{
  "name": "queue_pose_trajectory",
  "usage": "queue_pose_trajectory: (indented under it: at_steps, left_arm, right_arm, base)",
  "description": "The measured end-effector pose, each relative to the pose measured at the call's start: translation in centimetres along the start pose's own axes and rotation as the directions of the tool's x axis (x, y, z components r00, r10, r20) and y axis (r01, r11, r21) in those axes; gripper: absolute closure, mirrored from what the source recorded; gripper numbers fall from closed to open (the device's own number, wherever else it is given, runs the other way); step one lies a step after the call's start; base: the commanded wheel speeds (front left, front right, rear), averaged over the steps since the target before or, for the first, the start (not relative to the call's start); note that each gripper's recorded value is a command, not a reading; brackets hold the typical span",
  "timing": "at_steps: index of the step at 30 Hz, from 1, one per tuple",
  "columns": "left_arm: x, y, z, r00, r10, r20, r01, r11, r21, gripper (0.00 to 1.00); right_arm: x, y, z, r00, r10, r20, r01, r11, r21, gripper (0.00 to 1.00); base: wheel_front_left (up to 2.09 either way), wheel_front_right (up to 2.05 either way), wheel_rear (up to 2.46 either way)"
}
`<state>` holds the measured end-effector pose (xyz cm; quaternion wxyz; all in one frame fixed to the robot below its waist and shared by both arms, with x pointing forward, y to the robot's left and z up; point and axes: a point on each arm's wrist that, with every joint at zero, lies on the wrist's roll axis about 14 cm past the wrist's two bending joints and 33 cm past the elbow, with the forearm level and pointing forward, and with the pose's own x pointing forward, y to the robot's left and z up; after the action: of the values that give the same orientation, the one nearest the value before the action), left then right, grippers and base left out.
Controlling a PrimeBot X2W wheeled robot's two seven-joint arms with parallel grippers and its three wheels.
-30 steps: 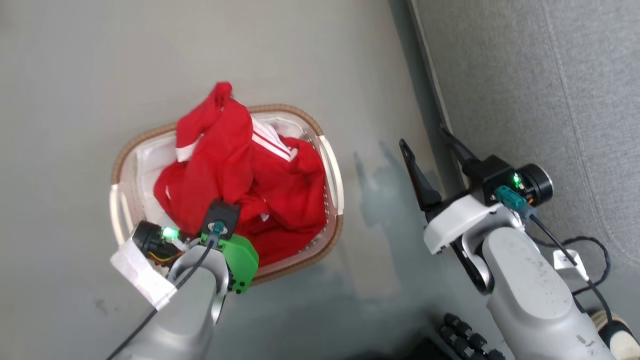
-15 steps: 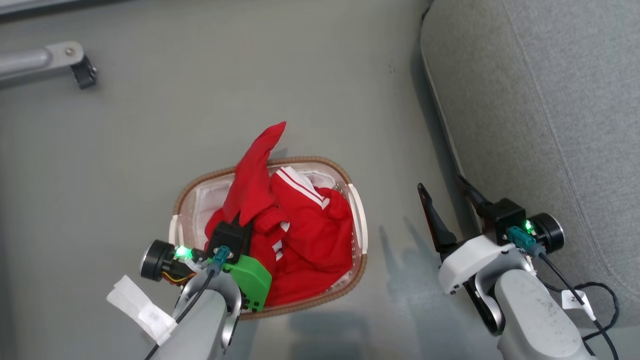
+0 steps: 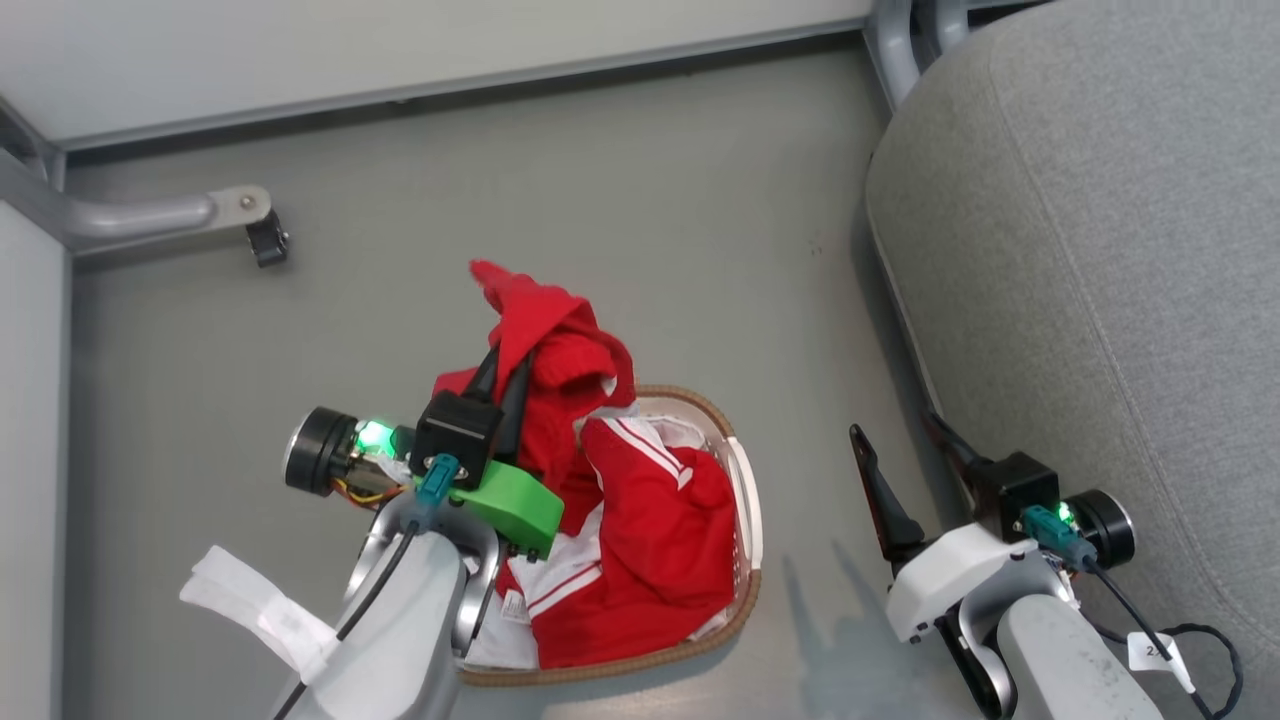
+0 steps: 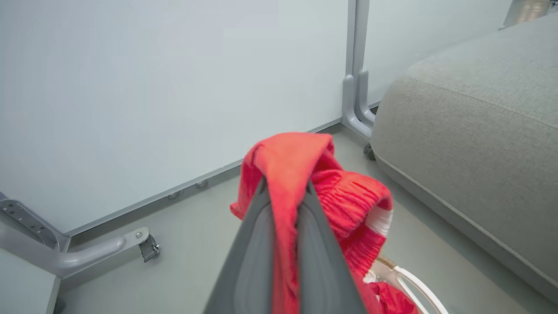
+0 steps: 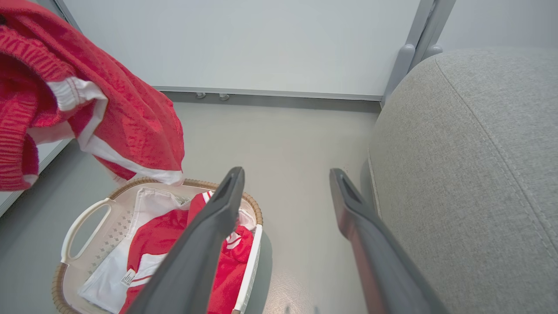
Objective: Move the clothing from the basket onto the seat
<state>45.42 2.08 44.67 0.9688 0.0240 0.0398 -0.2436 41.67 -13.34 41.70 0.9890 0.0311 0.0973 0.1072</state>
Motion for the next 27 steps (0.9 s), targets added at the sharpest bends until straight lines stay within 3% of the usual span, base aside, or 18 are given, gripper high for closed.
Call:
queue_pose_trajectory:
  at_steps: [16,27]
  left_arm:
    - [-1.8,-1.0,13.5,0.931,-0.015,0.365,0.000,0.999,0.039,1.00]
    - [-2.6,-1.5,14.6,0.918,-0.024,0.396,0.009,0.999,0.040,1.00]
  right_arm:
    - [-2.6,3.0,0.6,0.998,0.063,0.017,-0.063,0.998,-0.006,0.00]
    - [-2.4,4.8,2.1,0.990,0.130,0.059,-0.127,0.991,-0.042,0.00]
  base:
    - [0.00,0.00,0.00]
    - [0.00,0.00,0.00]
